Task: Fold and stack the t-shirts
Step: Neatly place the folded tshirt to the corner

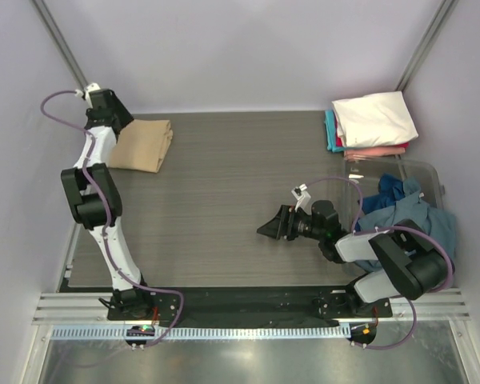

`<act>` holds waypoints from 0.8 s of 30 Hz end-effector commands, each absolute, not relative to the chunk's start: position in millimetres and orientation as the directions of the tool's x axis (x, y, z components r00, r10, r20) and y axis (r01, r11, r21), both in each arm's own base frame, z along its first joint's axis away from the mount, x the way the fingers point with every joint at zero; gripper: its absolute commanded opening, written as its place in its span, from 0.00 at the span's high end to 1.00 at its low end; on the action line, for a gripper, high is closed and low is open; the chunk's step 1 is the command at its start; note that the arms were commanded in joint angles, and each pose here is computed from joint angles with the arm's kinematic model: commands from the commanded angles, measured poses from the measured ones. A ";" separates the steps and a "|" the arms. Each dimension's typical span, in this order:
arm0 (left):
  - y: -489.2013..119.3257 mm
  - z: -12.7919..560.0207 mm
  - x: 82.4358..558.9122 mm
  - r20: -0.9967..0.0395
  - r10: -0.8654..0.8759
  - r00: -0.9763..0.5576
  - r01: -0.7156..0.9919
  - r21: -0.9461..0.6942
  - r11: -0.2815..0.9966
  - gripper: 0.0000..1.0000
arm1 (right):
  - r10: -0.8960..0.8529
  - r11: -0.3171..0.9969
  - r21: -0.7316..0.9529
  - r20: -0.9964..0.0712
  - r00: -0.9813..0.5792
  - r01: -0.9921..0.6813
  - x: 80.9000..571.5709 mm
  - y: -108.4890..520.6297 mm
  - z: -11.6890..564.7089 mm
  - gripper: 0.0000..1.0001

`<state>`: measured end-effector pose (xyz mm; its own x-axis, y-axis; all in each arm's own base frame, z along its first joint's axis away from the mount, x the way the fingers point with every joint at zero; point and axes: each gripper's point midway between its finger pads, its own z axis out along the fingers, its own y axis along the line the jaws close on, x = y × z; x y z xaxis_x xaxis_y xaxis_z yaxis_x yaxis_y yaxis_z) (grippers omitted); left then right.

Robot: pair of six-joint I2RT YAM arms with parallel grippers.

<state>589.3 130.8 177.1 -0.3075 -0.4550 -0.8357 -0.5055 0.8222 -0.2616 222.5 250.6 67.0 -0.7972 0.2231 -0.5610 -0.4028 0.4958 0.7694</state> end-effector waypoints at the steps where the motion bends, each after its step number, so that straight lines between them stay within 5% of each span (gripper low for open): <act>1: 98.5 123.5 591.7 -0.717 -0.568 -0.405 -0.448 -0.386 0.807 0.35 | 0.255 0.460 0.752 -0.621 -0.741 -0.471 229.1 252.7 89.2 0.21; 15: 90.2 21.1 598.6 -0.565 -0.649 -0.509 -0.522 -0.397 0.755 0.41 | 0.259 0.451 0.762 -0.611 -0.748 -0.465 230.2 252.6 88.7 0.21; 24: 117.5 1.2 618.2 -0.561 -0.677 -0.477 -0.574 -0.384 0.723 0.41 | 0.270 0.438 0.777 -0.594 -0.758 -0.452 234.3 252.6 88.3 0.21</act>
<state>632.6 104.6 47.0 -0.4406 -0.6480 -0.6213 -0.4972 0.7524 -0.4320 226.3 249.4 74.1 -0.7909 0.2493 -0.5588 -0.4056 0.4702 0.7838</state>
